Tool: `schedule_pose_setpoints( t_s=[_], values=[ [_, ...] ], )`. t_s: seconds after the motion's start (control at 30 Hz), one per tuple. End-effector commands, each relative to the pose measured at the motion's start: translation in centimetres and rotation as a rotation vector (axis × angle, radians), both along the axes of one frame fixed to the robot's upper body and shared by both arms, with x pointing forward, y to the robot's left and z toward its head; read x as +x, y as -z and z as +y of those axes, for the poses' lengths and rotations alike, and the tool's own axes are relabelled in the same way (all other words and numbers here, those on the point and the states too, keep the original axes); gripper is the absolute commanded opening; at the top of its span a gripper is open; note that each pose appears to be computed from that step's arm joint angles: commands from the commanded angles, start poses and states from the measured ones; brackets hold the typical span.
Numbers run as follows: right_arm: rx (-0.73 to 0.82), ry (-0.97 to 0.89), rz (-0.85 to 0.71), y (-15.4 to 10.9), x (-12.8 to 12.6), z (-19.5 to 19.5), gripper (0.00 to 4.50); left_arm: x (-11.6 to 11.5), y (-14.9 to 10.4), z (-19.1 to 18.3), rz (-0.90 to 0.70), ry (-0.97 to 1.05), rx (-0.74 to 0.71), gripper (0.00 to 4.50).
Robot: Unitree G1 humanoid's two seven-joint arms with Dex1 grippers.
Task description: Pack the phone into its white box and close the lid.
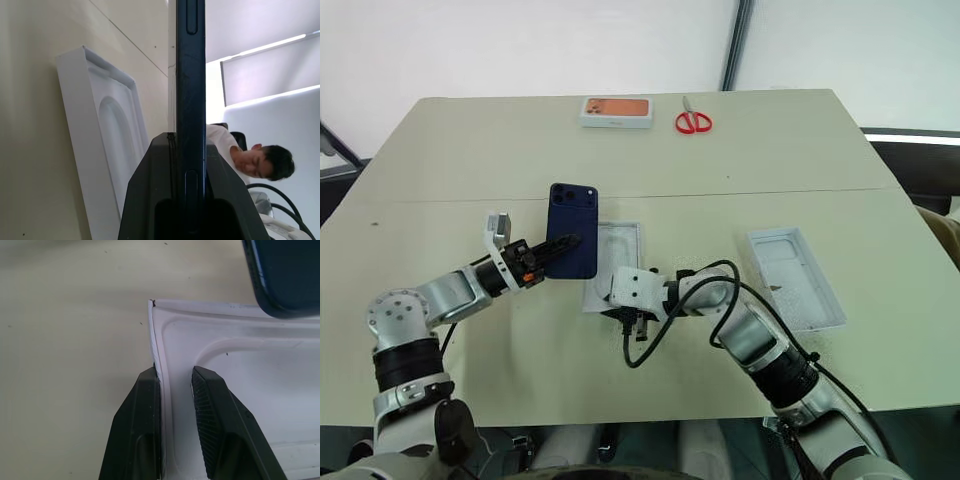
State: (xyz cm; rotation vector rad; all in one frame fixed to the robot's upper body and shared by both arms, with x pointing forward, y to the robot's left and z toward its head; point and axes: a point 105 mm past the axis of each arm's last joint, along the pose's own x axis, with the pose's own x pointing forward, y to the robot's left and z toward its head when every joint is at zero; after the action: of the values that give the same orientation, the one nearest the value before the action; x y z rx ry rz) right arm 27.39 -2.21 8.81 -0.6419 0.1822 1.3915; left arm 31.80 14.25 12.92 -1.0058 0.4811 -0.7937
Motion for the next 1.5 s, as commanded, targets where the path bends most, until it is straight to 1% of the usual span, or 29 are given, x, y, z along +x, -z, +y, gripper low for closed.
schedule_pose_setpoints(
  t_s=[0.03,0.1,0.13,0.2,0.37,0.43,0.5,0.6,0.73,0.8,0.9,0.97,1.0,1.03,1.07,1.13,1.2,1.23,1.37,1.5],
  values=[
    [0.028,-0.007,0.039,-0.3,-0.1,0.3,1.54,-0.2,-1.9,-0.5,-0.082,0.017,-0.027,0.20],
    [0.020,0.014,0.014,-0.4,0.4,0.1,2.38,-0.3,-1.8,-0.7,-0.080,0.019,-0.024,0.20],
    [0.018,0.018,0.002,-0.5,0.5,0.1,3.00,-0.3,-1.8,-0.7,-0.080,0.020,-0.024,0.20],
    [0.030,0.023,-0.016,-1.0,0.7,0.1,3.89,-0.4,-1.7,-0.8,-0.077,0.020,-0.026,0.20],
    [0.164,0.038,0.015,-4.4,0.5,-0.4,3.89,-0.9,-1.4,-1.5,-0.068,0.034,-0.027,0.20],
    [0.189,0.035,0.024,-5.6,0.1,-2.1,3.89,-1.3,-0.9,-1.9,-0.051,0.041,-0.026,0.20],
    [0.191,0.038,0.026,-6.1,-0.2,-3.5,3.89,-1.6,-0.5,-2.2,-0.042,0.047,-0.027,0.20],
    [0.189,0.078,0.050,-6.3,0.0,-6.0,3.89,-1.8,0.0,-2.8,-0.020,0.043,-0.030,0.20],
    [0.098,0.183,0.012,-5.1,1.6,-9.5,3.89,-2.2,1.3,-3.8,0.021,0.059,-0.001,0.20],
    [0.093,0.198,0.013,-4.8,1.9,-9.9,3.89,-2.6,2.0,-4.0,0.040,0.075,0.011,0.20],
    [0.125,0.199,-0.003,-5.0,2.1,-9.1,3.89,-2.5,2.1,-3.9,0.043,0.068,0.014,0.20],
    [0.125,0.194,-0.012,-4.9,2.0,-8.7,3.93,-2.4,1.9,-4.1,0.036,0.068,0.009,1.01],
    [0.122,0.193,-0.015,-4.8,2.0,-8.7,3.93,-2.4,1.8,-4.1,0.033,0.067,0.012,1.32],
    [0.122,0.193,-0.015,-4.8,2.0,-8.6,3.93,-2.3,1.8,-4.1,0.029,0.065,0.019,1.84],
    [0.122,0.194,-0.015,-4.8,2.1,-8.6,3.93,-2.3,1.7,-4.2,0.025,0.067,0.025,2.23],
    [0.122,0.194,-0.016,-4.7,2.1,-8.6,3.93,-2.3,1.6,-4.3,0.020,0.073,0.032,3.20],
    [0.122,0.195,-0.017,-4.7,2.2,-8.5,3.93,-2.7,1.3,-4.7,0.015,0.110,0.042,4.19],
    [0.122,0.196,-0.018,-4.7,2.3,-8.5,3.93,-2.8,1.2,-4.9,0.011,0.124,0.054,4.43],
    [0.132,0.194,-0.021,-4.6,2.5,-8.0,3.93,-3.8,0.8,-5.9,-0.024,0.208,0.138,4.43],
    [0.139,0.183,-0.020,-4.5,2.5,-7.6,3.93,-4.5,0.4,-6.1,-0.050,0.248,0.175,4.43]
  ],
)
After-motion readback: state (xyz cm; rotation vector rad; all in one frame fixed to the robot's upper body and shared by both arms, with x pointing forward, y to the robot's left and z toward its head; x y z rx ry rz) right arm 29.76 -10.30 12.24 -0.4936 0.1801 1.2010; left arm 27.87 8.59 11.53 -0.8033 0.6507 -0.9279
